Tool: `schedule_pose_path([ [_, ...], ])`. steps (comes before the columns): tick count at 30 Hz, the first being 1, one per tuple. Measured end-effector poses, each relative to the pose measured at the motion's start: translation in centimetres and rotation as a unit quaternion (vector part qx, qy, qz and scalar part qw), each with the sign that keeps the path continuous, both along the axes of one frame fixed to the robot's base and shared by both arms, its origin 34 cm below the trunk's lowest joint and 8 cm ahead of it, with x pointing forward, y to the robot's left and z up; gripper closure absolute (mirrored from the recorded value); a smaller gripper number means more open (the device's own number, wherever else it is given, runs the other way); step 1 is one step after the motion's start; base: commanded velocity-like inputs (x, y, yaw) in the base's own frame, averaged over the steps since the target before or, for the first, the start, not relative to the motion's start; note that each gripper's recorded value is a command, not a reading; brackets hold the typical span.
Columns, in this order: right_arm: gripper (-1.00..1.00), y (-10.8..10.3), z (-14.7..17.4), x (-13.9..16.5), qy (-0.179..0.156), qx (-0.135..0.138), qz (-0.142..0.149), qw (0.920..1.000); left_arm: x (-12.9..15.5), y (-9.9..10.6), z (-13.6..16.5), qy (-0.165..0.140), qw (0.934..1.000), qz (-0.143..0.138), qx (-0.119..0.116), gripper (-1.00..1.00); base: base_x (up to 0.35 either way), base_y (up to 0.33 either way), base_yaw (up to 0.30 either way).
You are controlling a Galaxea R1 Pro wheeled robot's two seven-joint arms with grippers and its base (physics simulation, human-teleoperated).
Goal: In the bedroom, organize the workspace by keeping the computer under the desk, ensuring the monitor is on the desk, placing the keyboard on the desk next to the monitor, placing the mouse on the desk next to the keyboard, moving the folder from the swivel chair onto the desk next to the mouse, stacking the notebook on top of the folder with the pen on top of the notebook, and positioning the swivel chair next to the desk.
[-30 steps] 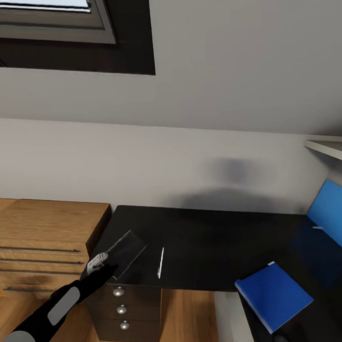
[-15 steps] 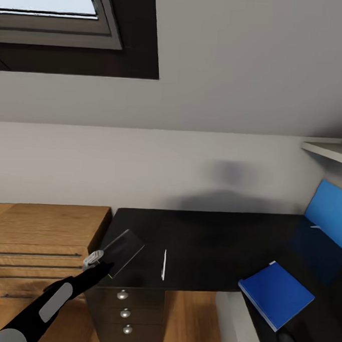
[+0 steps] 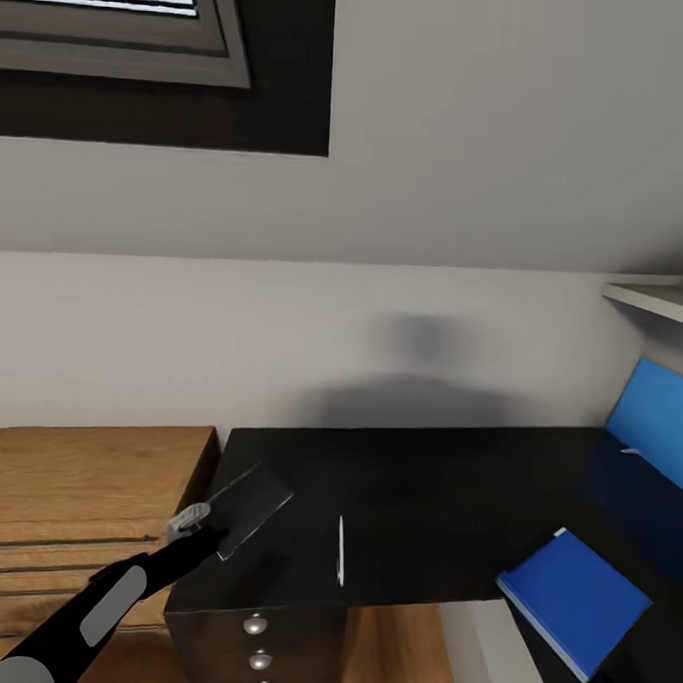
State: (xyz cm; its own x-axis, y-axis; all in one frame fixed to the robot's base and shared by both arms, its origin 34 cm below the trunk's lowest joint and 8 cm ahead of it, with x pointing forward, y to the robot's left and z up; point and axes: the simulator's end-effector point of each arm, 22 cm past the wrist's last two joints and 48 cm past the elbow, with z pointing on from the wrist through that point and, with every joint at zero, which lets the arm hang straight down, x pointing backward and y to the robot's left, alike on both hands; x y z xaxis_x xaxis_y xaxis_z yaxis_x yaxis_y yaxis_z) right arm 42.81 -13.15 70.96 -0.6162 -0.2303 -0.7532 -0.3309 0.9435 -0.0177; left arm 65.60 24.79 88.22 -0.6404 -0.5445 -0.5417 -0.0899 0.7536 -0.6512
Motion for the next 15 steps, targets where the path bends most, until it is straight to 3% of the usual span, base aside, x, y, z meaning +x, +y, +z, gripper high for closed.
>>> schedule_pose_path([
  [6, -1.00, 0.10, -0.01, -0.01, 0.001, 0.000, 0.000, 1.0000, -0.01, -0.05, -0.04, 0.001, 1.0000, -0.001, 0.000, 1.00, 0.021, 0.016, -0.238],
  [15, -1.00, 0.12, 0.00, 0.00, 0.000, 0.001, 0.000, 1.0000, -0.03, -0.18, -0.04, 0.001, 1.0000, -0.001, -0.001, 1.00, 0.002, 0.002, -0.046],
])
